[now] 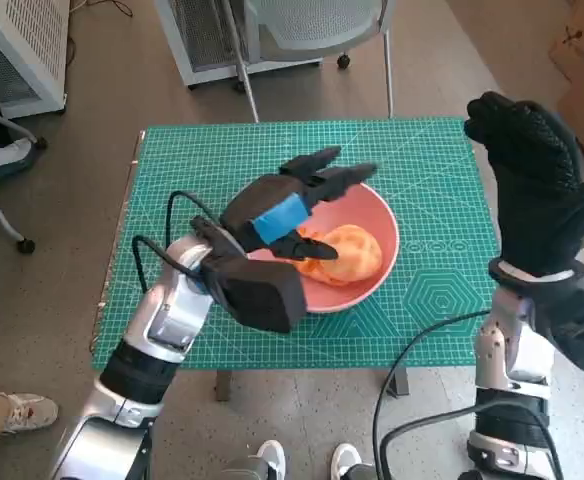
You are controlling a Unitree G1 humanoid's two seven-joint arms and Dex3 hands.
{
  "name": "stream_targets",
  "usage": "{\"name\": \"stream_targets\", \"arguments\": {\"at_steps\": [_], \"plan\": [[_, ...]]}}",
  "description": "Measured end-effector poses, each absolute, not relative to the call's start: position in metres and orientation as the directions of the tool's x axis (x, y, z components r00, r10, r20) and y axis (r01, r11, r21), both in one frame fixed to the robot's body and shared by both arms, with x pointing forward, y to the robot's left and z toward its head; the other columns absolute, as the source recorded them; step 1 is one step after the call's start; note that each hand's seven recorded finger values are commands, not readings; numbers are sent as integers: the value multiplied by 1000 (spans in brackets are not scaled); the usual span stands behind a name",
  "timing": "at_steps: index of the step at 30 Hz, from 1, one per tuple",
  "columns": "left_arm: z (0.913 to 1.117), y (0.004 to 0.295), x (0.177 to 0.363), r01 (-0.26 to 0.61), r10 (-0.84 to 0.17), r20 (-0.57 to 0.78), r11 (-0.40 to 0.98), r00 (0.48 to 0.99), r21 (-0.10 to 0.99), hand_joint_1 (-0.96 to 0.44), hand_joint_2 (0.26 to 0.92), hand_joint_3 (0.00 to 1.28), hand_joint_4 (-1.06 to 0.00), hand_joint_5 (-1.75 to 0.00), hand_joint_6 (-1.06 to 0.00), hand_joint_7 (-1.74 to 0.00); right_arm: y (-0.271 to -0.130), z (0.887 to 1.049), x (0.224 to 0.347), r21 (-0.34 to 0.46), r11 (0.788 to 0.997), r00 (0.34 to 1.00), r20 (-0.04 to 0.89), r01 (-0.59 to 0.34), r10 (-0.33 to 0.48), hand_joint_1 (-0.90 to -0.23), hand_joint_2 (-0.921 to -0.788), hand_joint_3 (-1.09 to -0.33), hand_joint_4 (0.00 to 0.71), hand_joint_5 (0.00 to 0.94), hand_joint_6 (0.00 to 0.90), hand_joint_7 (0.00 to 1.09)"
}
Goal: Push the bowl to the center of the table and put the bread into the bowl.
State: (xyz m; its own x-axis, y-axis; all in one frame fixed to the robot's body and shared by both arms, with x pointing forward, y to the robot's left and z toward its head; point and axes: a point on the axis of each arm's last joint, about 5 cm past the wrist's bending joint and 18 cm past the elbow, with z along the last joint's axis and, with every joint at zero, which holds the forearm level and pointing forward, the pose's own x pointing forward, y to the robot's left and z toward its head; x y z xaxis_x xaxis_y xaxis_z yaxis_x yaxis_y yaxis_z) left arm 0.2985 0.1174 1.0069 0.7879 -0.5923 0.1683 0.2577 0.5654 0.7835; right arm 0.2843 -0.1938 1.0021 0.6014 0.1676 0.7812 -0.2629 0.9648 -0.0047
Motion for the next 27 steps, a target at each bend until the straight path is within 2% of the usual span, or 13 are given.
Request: {"name": "stream_targets", "arguments": {"at_steps": [5,11,18,25,27], "plan": [[1005,124,297,286,-580,190,627,792,724,-662,921,125,1,1,-180,-3,-193,1002,285,-5,964,602,780,-266,170,-493,-921,-576,385,0,429,2],[1010,138,296,330,-568,273,735,777,592,-660,921,164,1,1,-195,-12,-191,1003,285,-17,963,607,774,-269,183,-493,-921,-574,385,0,429,2],[1017,149,293,414,-529,434,846,729,337,-595,921,190,1,1,-186,-7,-189,1009,288,-19,962,603,776,-274,187,-495,-921,-570,388,1,431,2],[1020,148,289,460,-415,610,883,675,92,-575,921,197,1,1,-168,-1,-183,1017,292,-38,957,596,775,-287,209,-498,-921,-559,394,4,434,4],[1020,148,289,464,-392,633,884,668,57,-566,921,198,1,1,-163,0,-182,1018,293,-39,956,596,774,-290,213,-499,-921,-554,395,4,436,5]]}}
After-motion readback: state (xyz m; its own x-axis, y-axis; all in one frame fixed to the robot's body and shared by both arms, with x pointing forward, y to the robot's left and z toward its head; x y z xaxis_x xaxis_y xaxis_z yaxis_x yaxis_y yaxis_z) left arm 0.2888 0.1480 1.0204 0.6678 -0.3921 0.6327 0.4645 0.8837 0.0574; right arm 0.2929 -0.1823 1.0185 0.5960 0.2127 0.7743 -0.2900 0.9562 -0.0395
